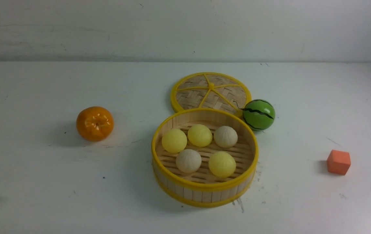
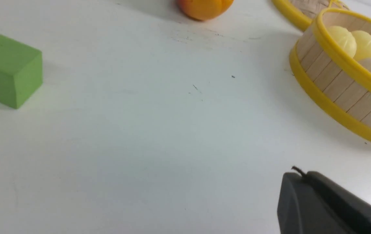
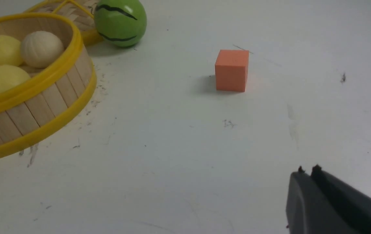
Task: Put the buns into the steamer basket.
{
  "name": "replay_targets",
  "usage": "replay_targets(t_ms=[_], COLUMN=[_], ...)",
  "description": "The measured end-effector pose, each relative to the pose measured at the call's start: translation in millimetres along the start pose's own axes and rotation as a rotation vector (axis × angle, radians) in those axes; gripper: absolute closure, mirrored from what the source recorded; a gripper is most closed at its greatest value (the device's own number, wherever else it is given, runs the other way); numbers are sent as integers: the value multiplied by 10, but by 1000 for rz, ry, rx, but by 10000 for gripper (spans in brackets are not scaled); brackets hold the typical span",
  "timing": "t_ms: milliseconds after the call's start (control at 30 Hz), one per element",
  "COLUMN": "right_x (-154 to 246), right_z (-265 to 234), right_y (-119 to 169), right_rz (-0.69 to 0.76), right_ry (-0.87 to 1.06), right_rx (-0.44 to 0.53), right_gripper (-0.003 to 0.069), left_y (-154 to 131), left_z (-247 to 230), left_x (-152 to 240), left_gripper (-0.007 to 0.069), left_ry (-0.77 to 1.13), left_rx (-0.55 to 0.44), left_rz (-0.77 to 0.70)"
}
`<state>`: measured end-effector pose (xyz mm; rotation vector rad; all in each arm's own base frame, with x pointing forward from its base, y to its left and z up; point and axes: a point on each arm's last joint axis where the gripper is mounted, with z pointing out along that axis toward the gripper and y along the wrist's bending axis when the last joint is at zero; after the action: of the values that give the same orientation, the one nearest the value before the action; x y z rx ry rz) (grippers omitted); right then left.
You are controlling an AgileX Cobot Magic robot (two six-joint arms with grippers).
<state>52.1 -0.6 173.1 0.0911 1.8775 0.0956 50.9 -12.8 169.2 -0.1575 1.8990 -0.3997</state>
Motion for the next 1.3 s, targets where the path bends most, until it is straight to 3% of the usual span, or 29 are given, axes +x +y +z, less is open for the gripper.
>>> replay_targets(t_ms=[1300], right_x=[0], right_z=[0], right_y=[-1], right_rz=[-2], right_ry=[0], right_rx=[1], right_gripper=[592], left_y=[0], left_z=[0], left_x=[0], left_gripper=[638], left_ry=[0], left_rx=[0], left_rz=[-3])
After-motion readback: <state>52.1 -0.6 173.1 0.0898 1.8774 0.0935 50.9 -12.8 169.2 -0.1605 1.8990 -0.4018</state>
